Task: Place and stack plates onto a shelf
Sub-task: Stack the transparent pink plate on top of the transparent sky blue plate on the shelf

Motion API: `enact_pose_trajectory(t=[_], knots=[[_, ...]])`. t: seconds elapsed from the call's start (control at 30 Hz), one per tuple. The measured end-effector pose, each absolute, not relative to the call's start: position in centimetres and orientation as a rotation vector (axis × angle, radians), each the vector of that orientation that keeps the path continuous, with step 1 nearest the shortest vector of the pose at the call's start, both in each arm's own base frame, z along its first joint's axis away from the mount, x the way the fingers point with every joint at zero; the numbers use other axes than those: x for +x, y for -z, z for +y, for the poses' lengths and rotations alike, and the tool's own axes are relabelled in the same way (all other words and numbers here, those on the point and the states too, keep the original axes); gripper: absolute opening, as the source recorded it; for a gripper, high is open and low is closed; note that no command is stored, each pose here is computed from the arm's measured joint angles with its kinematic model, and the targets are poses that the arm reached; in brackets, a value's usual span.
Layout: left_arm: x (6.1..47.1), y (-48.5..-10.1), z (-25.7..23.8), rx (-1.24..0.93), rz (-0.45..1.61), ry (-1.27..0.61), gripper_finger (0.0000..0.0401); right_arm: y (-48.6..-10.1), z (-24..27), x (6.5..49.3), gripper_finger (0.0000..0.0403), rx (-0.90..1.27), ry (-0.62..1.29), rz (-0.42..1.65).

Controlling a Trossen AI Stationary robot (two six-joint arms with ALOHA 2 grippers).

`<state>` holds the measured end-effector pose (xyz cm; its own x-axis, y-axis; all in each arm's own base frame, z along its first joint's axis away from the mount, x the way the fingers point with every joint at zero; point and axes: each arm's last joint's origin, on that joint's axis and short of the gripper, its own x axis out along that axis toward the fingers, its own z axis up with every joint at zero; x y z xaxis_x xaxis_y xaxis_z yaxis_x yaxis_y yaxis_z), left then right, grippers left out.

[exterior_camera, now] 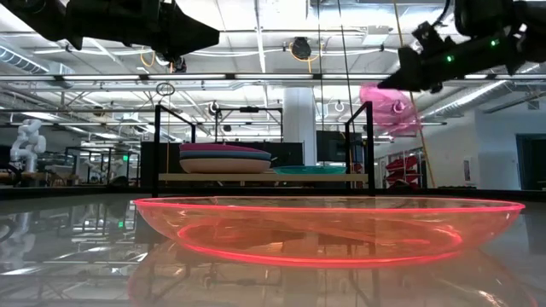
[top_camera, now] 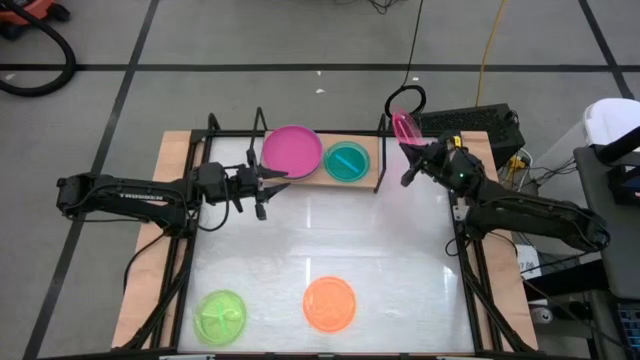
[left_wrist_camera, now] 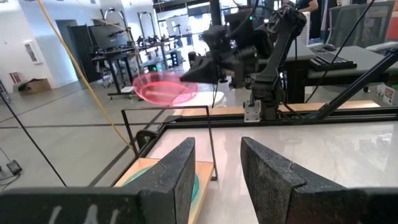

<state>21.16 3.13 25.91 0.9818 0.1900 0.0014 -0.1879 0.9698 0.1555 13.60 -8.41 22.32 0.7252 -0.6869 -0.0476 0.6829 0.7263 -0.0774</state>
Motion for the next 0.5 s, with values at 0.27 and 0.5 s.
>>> enact_pose_trajectory(t=[0.27,0.5], knots=[[21.2,-26.0,3.1,0.174,0.007,-0.192,0.0136,-26.4,-8.1,16.0,0.0000,-0.122,0.641,0.025],[21.2,-26.2,3.1,0.175,-0.011,-0.193,0.0136,-27.9,-8.2,20.3,0.0000,-0.201,0.510,0.092]])
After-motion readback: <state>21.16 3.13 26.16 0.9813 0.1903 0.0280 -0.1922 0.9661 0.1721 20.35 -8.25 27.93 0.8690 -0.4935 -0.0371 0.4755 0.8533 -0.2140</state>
